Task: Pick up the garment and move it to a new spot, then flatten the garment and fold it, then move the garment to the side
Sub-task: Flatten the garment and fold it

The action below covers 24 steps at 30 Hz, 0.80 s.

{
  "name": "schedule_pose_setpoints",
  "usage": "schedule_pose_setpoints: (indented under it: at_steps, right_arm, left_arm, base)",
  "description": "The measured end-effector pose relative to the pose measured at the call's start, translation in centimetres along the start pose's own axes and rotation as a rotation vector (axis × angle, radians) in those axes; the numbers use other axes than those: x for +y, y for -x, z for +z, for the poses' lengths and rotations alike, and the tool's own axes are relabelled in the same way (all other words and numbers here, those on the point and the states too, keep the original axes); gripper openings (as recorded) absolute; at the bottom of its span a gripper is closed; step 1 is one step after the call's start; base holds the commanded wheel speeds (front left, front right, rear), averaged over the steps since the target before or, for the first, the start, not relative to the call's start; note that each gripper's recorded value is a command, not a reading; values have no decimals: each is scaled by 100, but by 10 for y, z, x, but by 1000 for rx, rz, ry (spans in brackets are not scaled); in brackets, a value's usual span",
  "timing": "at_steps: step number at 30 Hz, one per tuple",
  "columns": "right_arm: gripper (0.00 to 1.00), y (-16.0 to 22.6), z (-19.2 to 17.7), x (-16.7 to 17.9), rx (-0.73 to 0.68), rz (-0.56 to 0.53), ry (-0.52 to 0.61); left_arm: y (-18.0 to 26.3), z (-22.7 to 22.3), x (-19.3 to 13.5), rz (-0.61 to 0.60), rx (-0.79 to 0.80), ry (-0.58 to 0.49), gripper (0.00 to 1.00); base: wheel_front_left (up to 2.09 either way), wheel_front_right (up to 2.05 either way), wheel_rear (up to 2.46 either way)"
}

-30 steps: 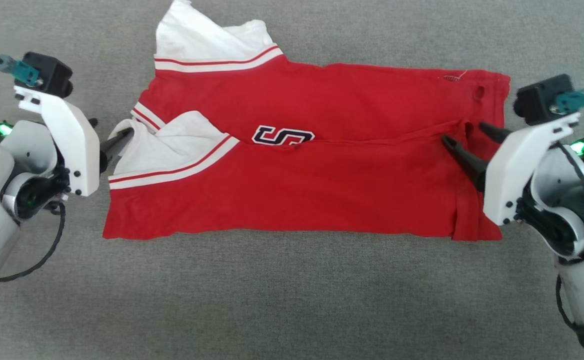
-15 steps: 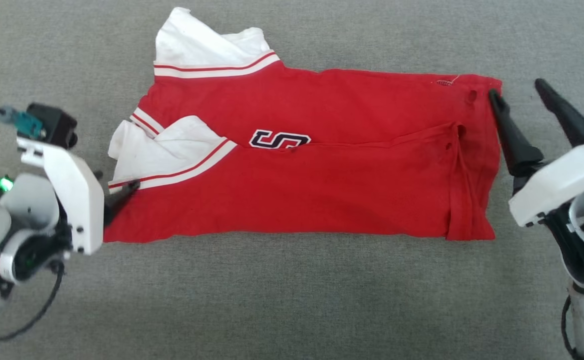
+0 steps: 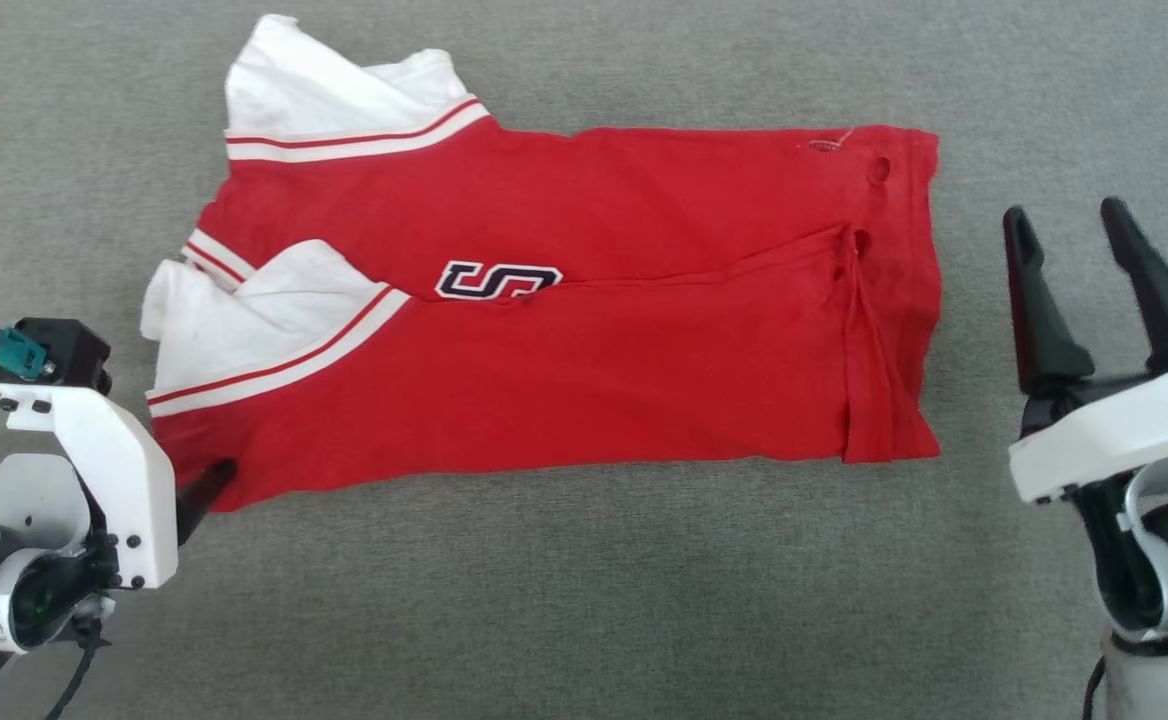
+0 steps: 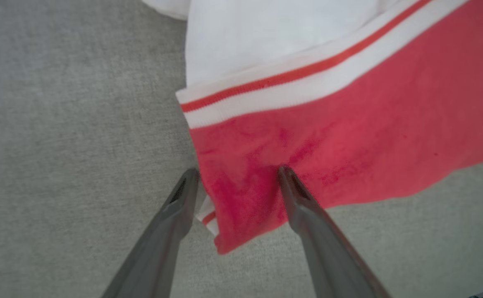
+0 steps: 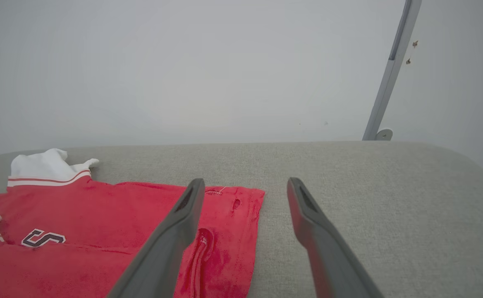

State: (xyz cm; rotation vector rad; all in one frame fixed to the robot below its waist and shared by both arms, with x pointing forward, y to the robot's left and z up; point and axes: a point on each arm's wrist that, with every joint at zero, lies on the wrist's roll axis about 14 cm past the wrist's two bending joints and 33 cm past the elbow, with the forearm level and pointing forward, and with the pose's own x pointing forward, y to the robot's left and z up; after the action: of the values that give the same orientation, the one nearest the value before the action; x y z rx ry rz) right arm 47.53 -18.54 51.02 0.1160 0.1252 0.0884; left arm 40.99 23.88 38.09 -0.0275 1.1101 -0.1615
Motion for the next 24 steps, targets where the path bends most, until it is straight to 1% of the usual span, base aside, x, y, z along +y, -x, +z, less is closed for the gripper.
schedule_pose_setpoints:
  at_steps: [5, 6, 7, 8, 14, 18, 21, 24]
  right_arm:
    - [100, 10, -27, -6, 93, -23, -34]
    - [100, 11, -32, -6, 114, -26, -44]
    - [100, 13, -40, -7, 150, -30, -52]
    - [100, 15, -49, -7, 185, -29, -55]
    - [100, 24, -89, 2, 382, -7, -91]
    - [100, 32, -116, 11, 545, 23, -116]
    - [100, 38, -132, 22, 657, 57, -112]
    - [100, 40, -141, 26, 737, 78, -95]
  left_arm:
    - [-15, -5, 1, -1, 43, 36, 100]
    - [-17, -7, 0, -7, 57, 40, 97]
    - [-20, -7, -2, -19, 67, 39, 20]
    - [-22, -7, -2, -22, 70, 38, 0]
    - [-30, -6, -6, -46, 82, 37, 0]
    - [-31, -5, -7, -56, 80, 35, 0]
    - [-31, -4, -7, -60, 76, 40, 0]
    - [-31, -4, -7, -63, 74, 42, 0]
  base:
    - [0, 0, 0]
    - [0, 0, 0]
    - [0, 0, 0]
    - [0, 0, 0]
    - [0, 0, 0]
    - [0, 0, 0]
    - [0, 0, 0]
    - [0, 0, 0]
